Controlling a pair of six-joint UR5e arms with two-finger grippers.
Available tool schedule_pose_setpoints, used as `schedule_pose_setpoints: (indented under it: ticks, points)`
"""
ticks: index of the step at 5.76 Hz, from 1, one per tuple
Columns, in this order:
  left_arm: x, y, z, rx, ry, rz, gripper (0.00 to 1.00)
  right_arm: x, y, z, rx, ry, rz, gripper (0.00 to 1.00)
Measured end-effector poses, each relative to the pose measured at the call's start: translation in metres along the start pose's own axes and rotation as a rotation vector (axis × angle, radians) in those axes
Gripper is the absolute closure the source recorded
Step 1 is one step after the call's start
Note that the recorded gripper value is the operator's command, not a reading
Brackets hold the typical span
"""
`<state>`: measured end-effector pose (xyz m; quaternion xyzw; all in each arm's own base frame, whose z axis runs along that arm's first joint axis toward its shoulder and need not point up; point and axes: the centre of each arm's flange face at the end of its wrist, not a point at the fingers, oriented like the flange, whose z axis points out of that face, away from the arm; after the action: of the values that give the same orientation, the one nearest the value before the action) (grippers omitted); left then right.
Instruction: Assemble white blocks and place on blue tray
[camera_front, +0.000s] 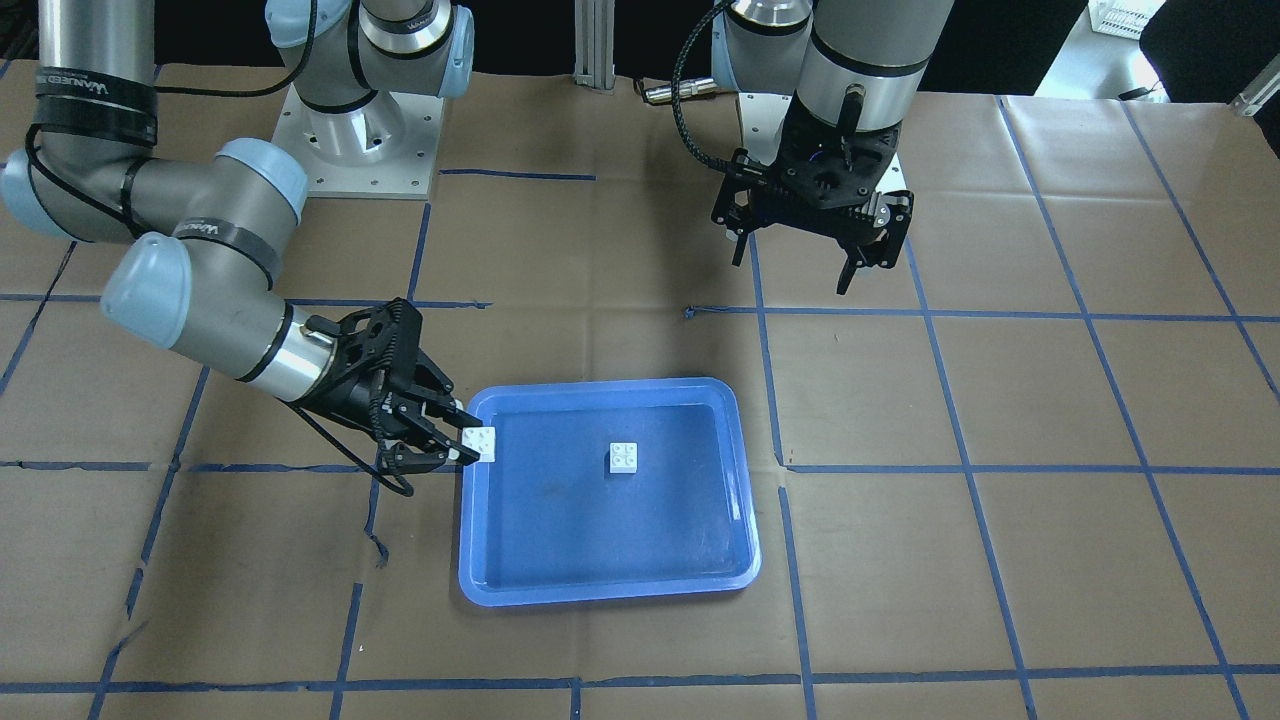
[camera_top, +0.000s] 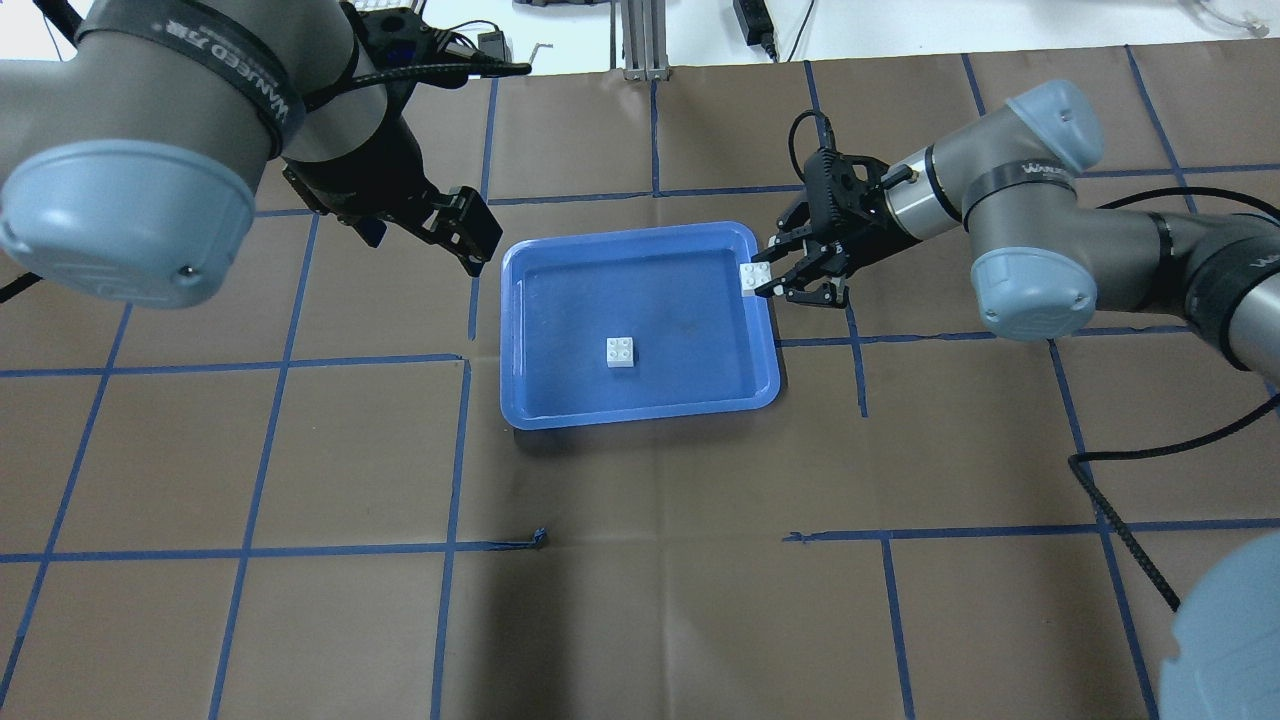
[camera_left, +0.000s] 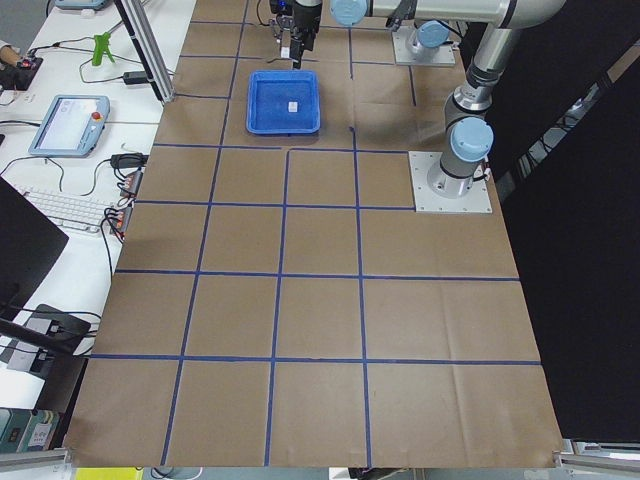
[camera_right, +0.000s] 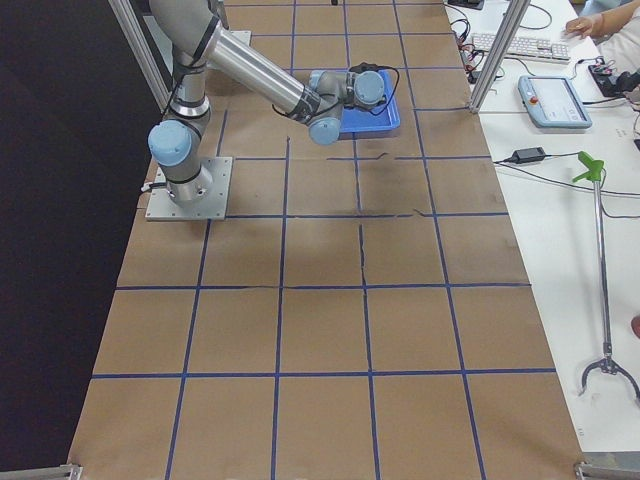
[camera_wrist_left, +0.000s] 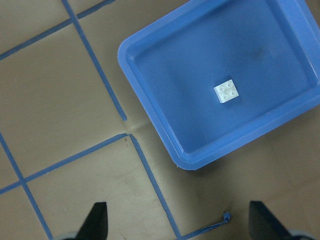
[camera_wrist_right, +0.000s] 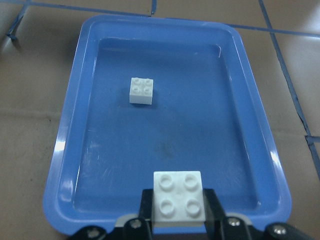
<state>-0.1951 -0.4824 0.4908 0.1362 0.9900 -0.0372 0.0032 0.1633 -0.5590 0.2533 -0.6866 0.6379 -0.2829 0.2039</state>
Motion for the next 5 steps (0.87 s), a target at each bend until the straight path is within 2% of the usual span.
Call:
schedule_pose_setpoints:
  ticks: [2, 3, 5]
  points:
    - [-0.002, -0.001, -0.028, -0.007, -0.005, -0.172, 0.01, -0.009, -0.025, 0.062, 0.012, 0.043, 0.028, 0.75]
    - [-0.003, 0.0, -0.031, 0.002, -0.007, -0.202, 0.01, -0.015, -0.018, 0.09, 0.018, 0.052, 0.057, 0.75]
    - [-0.011, 0.002, -0.036, 0.016, -0.01, -0.285, 0.01, -0.03, -0.002, 0.117, 0.02, 0.046, 0.081, 0.75]
